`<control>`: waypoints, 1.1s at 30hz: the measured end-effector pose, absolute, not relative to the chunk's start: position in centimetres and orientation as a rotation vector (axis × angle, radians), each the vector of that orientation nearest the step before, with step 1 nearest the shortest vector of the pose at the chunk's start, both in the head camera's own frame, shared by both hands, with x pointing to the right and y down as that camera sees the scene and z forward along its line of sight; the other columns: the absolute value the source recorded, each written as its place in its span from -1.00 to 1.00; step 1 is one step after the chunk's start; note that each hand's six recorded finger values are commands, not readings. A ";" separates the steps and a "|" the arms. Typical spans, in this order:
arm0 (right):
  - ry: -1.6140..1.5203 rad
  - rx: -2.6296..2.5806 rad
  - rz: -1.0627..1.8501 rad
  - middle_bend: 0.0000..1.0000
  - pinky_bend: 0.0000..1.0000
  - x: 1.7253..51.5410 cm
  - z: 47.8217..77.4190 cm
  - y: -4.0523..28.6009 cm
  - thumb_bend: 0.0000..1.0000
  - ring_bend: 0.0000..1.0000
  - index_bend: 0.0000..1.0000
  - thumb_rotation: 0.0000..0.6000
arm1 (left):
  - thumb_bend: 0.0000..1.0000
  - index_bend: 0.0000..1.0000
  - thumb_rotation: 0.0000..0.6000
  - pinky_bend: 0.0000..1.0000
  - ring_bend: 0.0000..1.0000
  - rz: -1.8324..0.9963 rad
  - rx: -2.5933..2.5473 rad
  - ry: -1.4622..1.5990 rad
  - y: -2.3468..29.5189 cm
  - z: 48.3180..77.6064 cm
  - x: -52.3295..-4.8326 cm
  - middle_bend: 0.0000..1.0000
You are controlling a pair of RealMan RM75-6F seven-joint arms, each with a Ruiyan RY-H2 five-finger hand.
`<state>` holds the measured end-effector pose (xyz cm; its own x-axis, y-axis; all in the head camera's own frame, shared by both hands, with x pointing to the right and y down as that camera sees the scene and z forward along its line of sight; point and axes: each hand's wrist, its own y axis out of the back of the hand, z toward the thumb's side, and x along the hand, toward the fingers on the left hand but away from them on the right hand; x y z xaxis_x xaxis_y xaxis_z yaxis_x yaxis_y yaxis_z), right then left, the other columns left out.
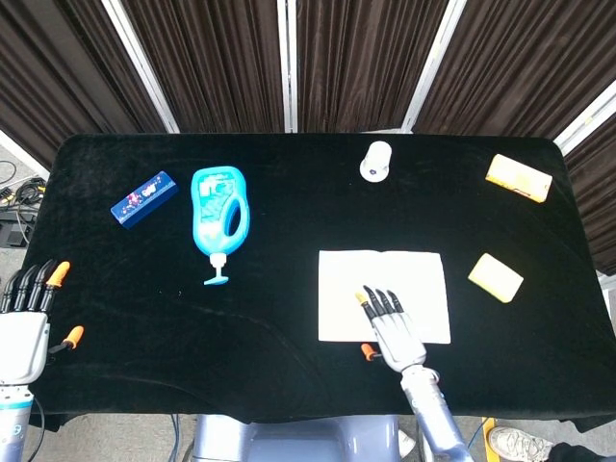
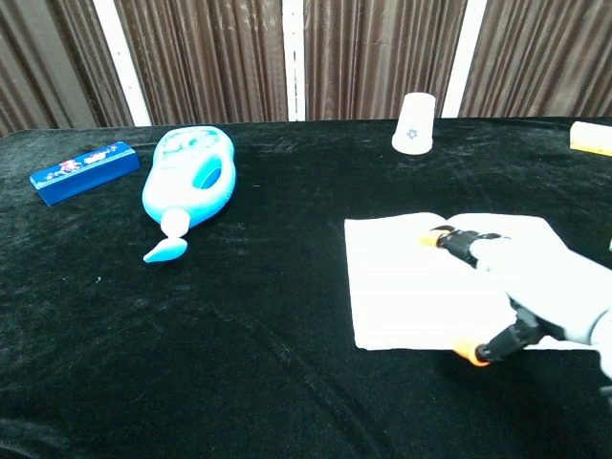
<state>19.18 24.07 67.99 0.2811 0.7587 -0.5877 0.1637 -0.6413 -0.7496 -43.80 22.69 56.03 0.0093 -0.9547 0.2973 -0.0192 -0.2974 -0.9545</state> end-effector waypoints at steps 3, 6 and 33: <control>-0.836 -2.008 1.372 -1.00 -1.00 18.3 68.6 24.2 -0.60 -1.00 -1.00 1.00 | -0.54 -1.00 1.00 -1.00 -1.00 -1.420 -1.448 1.059 22.7 56.1 -43.9 -1.00; -0.845 -2.013 1.395 -1.00 -1.00 18.0 69.4 24.2 -0.60 -1.00 -1.00 1.00 | -0.54 -1.00 1.00 -1.00 -1.00 -1.427 -1.446 1.066 22.6 56.2 -44.1 -1.00; -0.895 -2.009 1.422 -1.00 -1.00 16.4 71.3 24.9 -0.63 -1.00 -1.00 1.00 | -0.53 -1.00 1.00 -1.00 -1.00 -1.423 -1.438 1.088 22.3 56.1 -44.1 -1.00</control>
